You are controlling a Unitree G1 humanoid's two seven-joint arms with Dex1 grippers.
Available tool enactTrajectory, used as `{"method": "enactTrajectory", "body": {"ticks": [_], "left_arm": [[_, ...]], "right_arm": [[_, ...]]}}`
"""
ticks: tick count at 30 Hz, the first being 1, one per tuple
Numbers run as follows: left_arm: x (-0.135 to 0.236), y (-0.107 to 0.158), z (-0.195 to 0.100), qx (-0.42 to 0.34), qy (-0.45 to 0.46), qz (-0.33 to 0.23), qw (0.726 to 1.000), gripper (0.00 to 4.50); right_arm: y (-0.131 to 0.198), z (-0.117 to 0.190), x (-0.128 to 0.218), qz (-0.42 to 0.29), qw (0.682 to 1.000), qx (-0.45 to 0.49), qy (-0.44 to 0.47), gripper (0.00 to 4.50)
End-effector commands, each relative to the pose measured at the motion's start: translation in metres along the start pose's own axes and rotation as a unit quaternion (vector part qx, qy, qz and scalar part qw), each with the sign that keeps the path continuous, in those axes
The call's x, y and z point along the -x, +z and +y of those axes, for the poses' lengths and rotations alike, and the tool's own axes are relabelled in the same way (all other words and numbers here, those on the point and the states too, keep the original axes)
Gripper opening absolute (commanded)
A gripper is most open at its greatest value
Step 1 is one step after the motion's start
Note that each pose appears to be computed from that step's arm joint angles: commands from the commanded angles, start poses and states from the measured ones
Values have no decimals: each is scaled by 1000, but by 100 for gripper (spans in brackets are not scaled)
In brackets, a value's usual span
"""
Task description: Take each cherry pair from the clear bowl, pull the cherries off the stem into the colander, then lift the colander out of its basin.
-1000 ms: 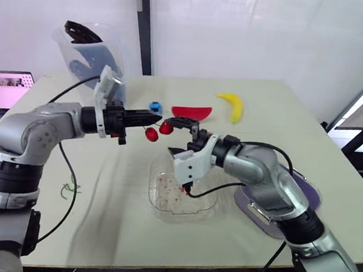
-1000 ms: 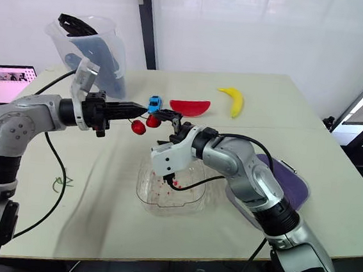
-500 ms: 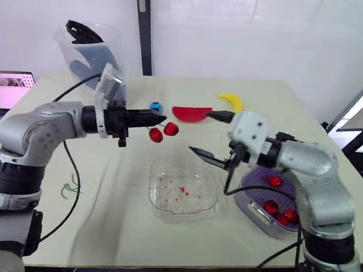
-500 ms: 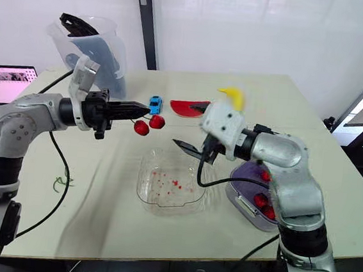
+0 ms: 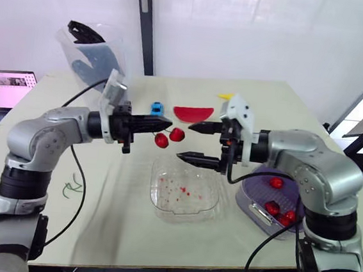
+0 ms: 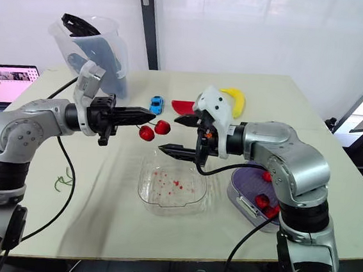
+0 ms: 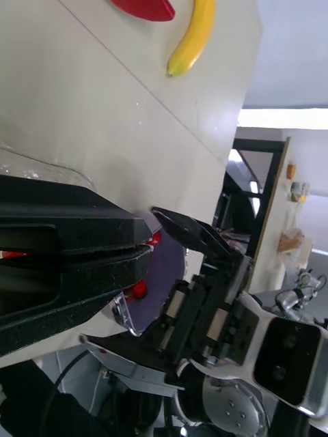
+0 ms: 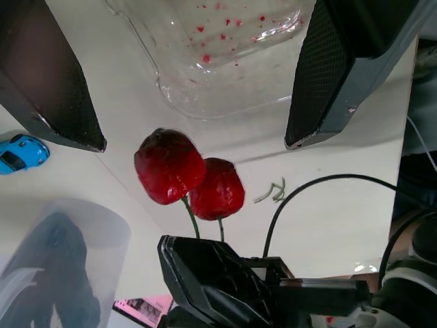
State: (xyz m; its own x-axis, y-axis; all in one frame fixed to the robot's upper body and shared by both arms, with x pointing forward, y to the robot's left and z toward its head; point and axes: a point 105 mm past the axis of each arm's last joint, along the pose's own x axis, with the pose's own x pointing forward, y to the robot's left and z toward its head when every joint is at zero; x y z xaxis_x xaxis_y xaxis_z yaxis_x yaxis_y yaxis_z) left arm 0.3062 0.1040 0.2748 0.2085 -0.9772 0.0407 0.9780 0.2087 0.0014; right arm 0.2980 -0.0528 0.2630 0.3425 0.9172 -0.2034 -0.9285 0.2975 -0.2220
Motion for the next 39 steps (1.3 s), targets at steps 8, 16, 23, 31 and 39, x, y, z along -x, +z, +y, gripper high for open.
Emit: {"method": "enactTrajectory", "body": {"ticks": [8, 16, 23, 31, 39], "left_arm": [[-6, 12, -11, -30, -24, -8, 999, 0], [-7, 11, -12, -29, -26, -8, 999, 0], [-7, 11, -11, -31, -23, -10, 999, 0], [-6, 11, -9, -32, -19, -9, 999, 0], [-6, 11, -9, -33, -18, -9, 999, 0]], "right_arm": [[13, -2, -12, -16, 1000, 16, 18, 278], [16, 1, -14, -22, 999, 17, 28, 278], [15, 0, -14, -19, 999, 20, 23, 204], [15, -1, -14, -17, 999, 26, 22, 204], [14, -1, -14, -15, 999, 19, 24, 132]]}}
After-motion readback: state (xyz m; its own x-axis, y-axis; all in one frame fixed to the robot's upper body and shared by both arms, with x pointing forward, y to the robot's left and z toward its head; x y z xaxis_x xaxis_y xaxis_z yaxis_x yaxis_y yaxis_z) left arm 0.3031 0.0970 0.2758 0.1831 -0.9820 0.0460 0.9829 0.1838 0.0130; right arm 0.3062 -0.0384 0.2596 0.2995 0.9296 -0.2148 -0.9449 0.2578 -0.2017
